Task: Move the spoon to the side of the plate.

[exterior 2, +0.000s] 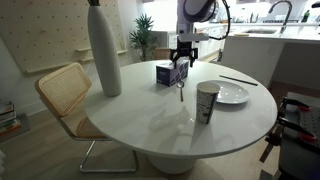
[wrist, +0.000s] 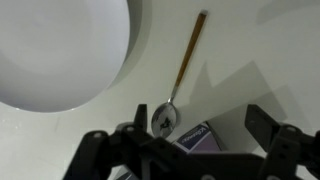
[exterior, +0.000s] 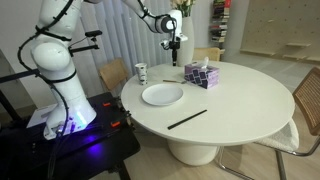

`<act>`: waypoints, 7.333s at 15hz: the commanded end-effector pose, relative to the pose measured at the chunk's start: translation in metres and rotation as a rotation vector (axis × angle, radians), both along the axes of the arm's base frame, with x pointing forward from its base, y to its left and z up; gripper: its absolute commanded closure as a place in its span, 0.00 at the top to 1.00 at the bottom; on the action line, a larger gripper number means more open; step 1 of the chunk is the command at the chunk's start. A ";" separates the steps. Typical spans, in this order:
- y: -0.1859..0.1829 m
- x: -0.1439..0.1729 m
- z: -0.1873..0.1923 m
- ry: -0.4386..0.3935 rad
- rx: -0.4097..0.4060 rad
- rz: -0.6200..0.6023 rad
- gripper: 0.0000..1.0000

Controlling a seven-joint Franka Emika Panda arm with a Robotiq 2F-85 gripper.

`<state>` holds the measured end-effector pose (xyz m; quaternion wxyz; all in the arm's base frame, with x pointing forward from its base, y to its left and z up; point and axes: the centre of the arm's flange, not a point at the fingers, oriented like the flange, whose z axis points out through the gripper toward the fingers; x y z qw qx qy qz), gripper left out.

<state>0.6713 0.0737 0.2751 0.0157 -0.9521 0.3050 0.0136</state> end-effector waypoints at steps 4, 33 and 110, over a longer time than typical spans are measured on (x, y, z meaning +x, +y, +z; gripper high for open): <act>0.018 0.001 -0.029 -0.042 -0.027 -0.006 1.00; 0.040 -0.059 -0.118 -0.161 -0.025 -0.350 1.00; -0.310 -0.151 0.102 0.064 -0.095 0.528 0.03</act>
